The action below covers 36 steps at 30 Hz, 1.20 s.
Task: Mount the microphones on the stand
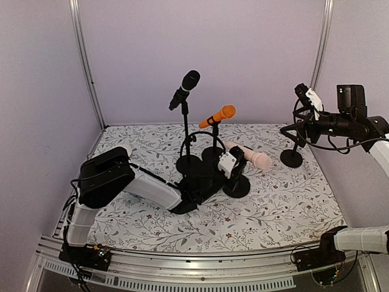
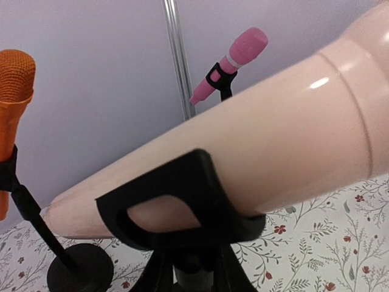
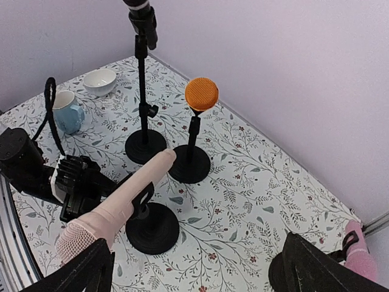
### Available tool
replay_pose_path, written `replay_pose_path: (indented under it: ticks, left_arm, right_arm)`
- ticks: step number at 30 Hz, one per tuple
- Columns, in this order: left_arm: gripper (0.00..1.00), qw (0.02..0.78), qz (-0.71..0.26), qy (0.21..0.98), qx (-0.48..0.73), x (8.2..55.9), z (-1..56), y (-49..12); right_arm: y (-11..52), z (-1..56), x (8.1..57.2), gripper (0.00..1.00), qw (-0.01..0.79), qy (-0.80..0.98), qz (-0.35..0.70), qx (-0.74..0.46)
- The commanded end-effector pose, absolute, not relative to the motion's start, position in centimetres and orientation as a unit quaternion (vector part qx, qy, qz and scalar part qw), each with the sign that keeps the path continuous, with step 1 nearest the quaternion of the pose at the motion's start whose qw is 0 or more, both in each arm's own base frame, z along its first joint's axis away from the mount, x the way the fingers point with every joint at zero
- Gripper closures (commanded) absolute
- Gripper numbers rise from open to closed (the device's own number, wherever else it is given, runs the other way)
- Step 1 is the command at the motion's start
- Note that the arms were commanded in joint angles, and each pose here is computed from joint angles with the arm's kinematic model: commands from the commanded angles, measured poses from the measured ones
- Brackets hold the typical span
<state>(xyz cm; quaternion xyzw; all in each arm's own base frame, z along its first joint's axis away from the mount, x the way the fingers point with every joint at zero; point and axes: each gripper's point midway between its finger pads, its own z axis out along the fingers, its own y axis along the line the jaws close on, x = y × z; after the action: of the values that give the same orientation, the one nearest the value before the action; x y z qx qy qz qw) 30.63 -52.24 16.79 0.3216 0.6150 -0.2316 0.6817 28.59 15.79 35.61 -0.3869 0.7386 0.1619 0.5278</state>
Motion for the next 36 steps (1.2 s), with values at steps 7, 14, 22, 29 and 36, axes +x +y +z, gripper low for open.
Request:
replay_pose_path:
  ticks: [7, 14, 22, 29, 36]
  left_arm:
    - [1.0, 0.691, -0.304, 0.569, 0.328, 36.6, 19.4, -56.6]
    - [0.87, 0.686, -0.308, 0.574, 0.325, 37.7, 18.9, -57.8]
    - [0.62, 0.681, -0.296, 0.592, 0.314, 36.3, 18.5, -55.9]
    - [0.54, 0.672, -0.28, 0.612, 0.309, 33.1, 18.4, -53.1]
    - [0.51, 0.642, -0.243, 0.658, 0.31, 28.1, 20.9, -49.3]
  right_arm:
    - [15.1, 32.5, 28.3, 0.01, 0.52, 0.751, 0.209, -0.35]
    - [15.3, 32.6, 28.2, 0.01, 0.521, 0.747, 0.214, -0.354]
    - [15.3, 32.9, 28.1, 0.01, 0.523, 0.744, 0.217, -0.354]
    - [15.6, 33.1, 27.7, 0.01, 0.522, 0.74, 0.229, -0.357]
    - [13.9, 33.1, 28.5, 0.01, 0.556, 0.74, 0.188, -0.327]
